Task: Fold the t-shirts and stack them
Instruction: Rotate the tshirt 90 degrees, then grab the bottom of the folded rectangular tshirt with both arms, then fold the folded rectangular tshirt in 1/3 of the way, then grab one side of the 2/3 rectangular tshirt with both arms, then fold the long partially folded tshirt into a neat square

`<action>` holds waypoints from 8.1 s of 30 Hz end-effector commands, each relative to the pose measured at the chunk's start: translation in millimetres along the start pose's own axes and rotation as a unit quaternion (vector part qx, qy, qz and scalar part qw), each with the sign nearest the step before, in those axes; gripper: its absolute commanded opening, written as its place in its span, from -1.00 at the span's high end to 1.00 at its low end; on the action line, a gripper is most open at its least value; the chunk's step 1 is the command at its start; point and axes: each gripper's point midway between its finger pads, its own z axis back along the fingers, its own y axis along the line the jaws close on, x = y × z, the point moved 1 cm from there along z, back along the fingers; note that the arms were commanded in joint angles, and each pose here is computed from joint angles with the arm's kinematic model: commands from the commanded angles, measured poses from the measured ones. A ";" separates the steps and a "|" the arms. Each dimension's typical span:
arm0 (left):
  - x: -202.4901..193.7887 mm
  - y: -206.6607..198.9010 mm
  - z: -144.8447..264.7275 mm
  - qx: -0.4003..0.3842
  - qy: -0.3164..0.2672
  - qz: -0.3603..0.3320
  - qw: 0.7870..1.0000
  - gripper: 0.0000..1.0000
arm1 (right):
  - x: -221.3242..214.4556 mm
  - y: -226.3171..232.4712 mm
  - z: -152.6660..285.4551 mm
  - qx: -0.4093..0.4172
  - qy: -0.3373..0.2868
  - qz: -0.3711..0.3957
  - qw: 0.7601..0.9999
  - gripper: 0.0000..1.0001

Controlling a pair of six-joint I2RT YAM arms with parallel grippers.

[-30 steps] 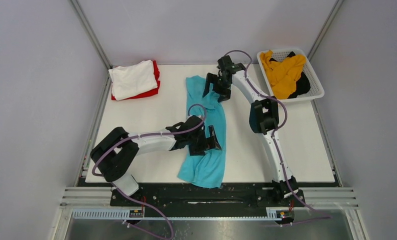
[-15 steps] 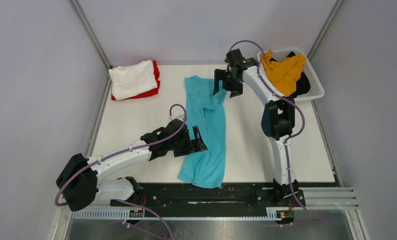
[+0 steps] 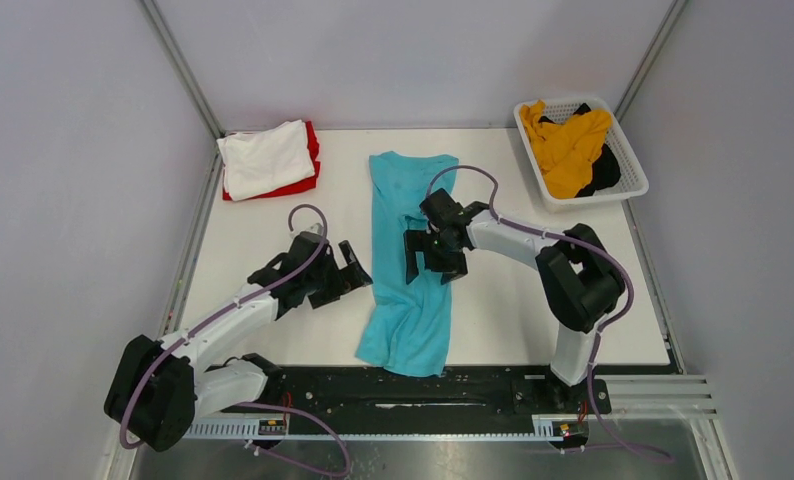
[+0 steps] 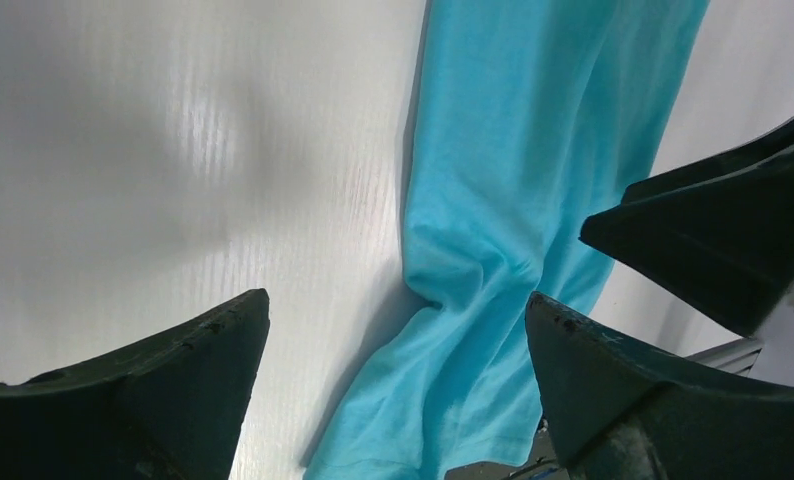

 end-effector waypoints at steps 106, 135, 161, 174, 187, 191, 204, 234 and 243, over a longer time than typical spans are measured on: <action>93.5 -90.7 -44.5 -0.043 -0.028 -0.089 0.995 1.00 | 73.2 -24.0 62.6 0.097 -0.165 -0.076 0.979 1.00; 122.9 -76.6 -35.9 -0.069 -0.039 -0.086 0.993 -0.98 | 91.7 -64.1 57.5 0.093 -0.184 -0.102 0.973 -0.99; -6.9 -12.1 -72.4 -0.026 0.089 -0.070 0.993 0.20 | -12.4 -82.0 10.2 0.041 -0.113 -0.112 0.986 -0.33; -14.2 -5.0 -83.6 -0.016 0.100 -0.067 0.993 1.00 | -19.7 -83.9 -10.2 0.020 -0.082 -0.097 0.992 0.43; -44.9 -7.1 -37.7 -0.045 0.112 -0.090 0.989 1.00 | -91.9 -60.9 18.3 0.085 -0.018 -0.056 0.995 1.00; -74.0 -3.8 -2.4 -0.059 0.129 -0.111 0.984 1.00 | -138.2 -47.0 44.0 0.127 0.019 -0.028 0.991 1.00; -71.8 -83.2 120.5 -0.298 0.053 -0.190 0.934 1.00 | -160.8 10.1 151.0 0.272 -0.073 0.115 0.953 1.00; 139.1 -136.8 -8.0 -0.122 -0.107 -0.144 0.976 1.00 | 46.3 -63.5 148.9 0.173 -0.204 -0.113 0.957 1.00; 169.7 -127.8 -83.2 -0.076 -0.066 -0.124 0.987 1.00 | 102.2 -111.0 104.6 0.110 -0.197 -0.171 0.959 1.00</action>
